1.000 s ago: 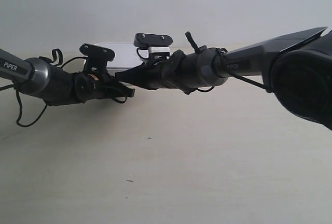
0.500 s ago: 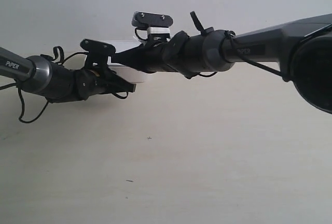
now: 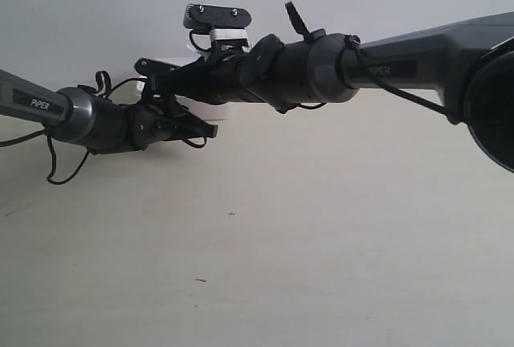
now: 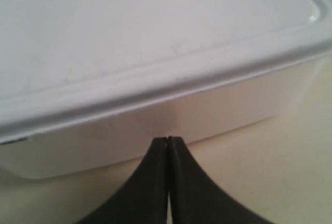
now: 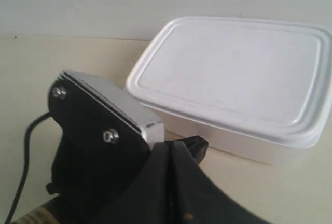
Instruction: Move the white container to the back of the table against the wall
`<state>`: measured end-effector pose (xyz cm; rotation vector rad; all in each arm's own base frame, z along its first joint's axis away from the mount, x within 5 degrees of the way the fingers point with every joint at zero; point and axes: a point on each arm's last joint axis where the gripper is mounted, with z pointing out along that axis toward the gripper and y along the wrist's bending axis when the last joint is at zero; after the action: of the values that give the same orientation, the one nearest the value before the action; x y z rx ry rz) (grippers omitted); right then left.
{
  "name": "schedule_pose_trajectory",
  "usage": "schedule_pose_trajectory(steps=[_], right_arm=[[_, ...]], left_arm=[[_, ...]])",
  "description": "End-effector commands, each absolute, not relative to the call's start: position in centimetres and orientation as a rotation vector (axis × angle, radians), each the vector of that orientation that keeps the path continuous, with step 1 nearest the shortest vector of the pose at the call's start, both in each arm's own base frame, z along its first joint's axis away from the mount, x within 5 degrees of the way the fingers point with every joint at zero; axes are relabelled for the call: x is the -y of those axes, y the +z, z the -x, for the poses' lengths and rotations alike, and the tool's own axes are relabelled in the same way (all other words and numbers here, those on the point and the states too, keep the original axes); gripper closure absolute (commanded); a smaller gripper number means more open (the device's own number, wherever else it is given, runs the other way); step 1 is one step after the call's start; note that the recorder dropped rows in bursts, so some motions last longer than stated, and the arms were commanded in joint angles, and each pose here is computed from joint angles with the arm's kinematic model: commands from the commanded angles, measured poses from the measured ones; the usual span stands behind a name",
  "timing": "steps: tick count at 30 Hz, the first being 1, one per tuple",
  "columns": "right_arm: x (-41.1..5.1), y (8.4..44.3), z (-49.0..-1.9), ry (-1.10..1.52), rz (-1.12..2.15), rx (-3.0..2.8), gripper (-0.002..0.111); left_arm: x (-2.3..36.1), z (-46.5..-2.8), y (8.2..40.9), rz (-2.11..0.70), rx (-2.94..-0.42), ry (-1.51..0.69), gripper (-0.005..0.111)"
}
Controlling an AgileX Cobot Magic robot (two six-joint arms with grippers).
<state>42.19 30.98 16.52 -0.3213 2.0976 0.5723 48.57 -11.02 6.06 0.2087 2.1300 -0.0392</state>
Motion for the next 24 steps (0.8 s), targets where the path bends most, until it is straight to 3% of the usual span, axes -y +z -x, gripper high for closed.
schedule_pose_trajectory(steps=[1, 7, 24], right_arm=[[-30.9, 19.0, -41.9, 0.585, 0.363, -2.056, 0.108], [-32.1, 19.1, -41.0, 0.584, 0.42, -2.042, 0.108], [-32.3, 18.8, -40.7, 0.61, 0.452, -2.075, 0.108]], left_arm=[[11.1, -49.4, 6.3, -0.206, -2.105, -0.04, 0.107], [11.4, -50.8, 8.0, -0.172, -2.047, -0.058, 0.107], [11.8, -51.8, 6.2, -0.169, -2.079, -0.073, 0.107]])
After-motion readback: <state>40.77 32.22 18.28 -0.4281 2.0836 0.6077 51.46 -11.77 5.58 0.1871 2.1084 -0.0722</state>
